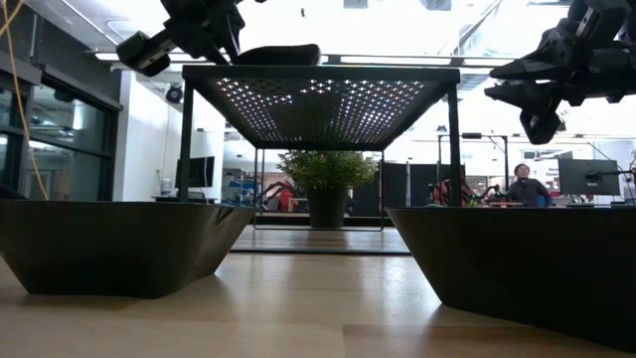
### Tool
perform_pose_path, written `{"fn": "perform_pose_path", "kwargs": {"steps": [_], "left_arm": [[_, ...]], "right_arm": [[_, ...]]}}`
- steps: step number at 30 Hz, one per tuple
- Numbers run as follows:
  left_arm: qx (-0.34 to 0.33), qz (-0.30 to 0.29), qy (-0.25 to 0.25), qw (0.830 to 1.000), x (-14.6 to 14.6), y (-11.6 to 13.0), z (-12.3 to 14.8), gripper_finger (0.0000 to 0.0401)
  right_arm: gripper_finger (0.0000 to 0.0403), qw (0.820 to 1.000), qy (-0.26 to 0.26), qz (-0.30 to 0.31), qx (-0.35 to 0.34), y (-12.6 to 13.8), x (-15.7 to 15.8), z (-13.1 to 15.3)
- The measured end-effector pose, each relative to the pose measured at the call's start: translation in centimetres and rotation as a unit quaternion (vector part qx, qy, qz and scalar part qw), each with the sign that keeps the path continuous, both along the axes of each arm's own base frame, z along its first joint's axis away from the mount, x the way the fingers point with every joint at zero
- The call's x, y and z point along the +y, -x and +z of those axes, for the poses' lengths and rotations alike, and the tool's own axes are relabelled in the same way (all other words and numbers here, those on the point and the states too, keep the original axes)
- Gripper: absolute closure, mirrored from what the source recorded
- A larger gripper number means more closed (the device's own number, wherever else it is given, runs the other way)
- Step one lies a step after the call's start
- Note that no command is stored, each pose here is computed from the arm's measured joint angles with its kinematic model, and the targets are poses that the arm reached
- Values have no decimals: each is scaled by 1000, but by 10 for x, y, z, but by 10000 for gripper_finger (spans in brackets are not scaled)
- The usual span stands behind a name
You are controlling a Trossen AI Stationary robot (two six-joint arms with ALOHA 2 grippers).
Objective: Pick & Place Mini shaped plates
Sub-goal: Put the leaf-shaped plate on the shelf, then stack the square plate on top of the square plate on the shelf
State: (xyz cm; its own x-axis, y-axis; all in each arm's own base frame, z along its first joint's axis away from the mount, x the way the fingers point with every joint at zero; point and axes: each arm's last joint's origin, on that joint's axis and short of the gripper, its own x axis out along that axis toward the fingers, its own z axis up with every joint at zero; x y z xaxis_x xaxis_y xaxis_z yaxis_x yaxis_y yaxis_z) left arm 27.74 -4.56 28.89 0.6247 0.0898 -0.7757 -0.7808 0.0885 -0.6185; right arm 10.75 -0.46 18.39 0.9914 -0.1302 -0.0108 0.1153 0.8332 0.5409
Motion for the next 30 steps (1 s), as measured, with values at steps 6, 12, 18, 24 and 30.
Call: {"fn": "perform_pose_path", "kwargs": {"steps": [6, 12, 18, 24, 30], "left_arm": [[-2, 4, -4, 1000, 0, 0, 0, 401], [-2, 1, -6, 1000, 0, 0, 0, 401], [-2, 0, -6, 1000, 0, 0, 0, 400], [-9, -8, -10, 1000, 1, 3, 4, 363], [-23, -8, -10, 1000, 2, 8, 12, 302]], "right_arm": [[288, 1000, -1, 0, 0, 0, 0, 0], [288, 1000, -1, 0, 1, 0, 0, 0], [288, 1000, 1, 0, 1, 0, 0, 0], [288, 1000, 2, 0, 2, 0, 0, 0], [288, 1000, 2, 0, 2, 0, 0, 0]]}}
